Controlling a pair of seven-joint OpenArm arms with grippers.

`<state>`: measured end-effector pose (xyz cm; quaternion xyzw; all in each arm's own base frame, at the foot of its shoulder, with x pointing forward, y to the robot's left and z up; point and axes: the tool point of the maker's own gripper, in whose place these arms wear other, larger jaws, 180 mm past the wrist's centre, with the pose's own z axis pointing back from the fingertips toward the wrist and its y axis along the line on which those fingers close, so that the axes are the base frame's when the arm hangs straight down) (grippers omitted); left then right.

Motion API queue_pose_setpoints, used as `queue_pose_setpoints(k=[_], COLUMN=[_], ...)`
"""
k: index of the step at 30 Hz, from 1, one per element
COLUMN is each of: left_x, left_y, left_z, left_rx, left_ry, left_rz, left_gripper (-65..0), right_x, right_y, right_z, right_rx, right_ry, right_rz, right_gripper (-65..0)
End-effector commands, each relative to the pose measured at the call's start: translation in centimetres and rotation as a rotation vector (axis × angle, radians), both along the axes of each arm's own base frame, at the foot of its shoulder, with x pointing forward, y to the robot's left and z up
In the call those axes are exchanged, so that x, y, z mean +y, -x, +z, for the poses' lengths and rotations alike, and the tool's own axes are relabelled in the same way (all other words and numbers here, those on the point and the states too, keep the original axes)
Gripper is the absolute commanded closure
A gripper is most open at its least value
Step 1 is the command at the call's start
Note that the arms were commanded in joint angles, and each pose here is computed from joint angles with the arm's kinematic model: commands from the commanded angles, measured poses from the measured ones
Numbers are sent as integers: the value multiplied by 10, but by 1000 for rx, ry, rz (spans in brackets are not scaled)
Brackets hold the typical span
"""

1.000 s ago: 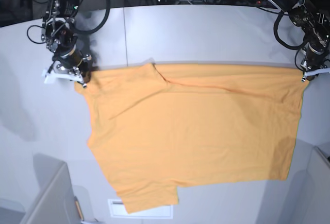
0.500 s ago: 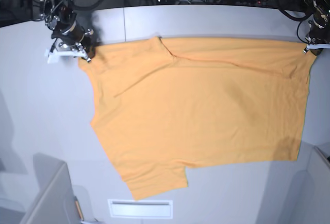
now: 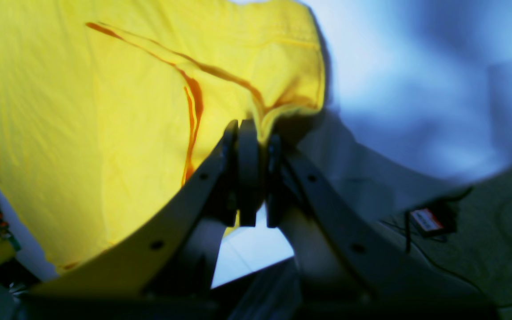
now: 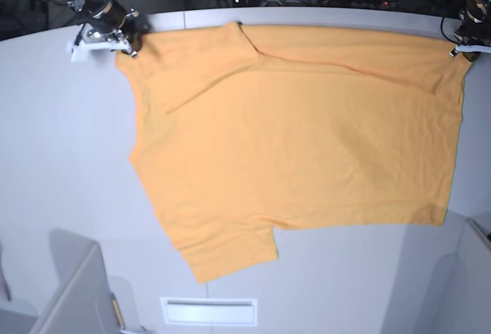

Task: Fold the T-shirt properly
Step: 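Drag the shirt by both corners toward the robot, flattening it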

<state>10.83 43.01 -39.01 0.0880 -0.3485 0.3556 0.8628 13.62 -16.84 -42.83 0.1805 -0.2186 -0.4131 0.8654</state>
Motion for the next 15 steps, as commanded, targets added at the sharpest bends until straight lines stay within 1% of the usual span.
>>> queue_pose_setpoints(k=[1, 6, 15], left_x=[11, 11, 3], left_y=[2, 15, 18], left_z=[13, 9, 2], left_rx=[-7, 27, 23], left_ry=[-50, -48, -24], left_rz=[-2, -2, 9], left_gripper=[0, 0, 0], right_x=[-7, -7, -5], right_y=[-2, 11, 16], right_z=[6, 2, 0], right_rx=[-21, 9, 21], right_ry=[26, 26, 24], right_rz=[-2, -2, 1], right_gripper=[0, 0, 0])
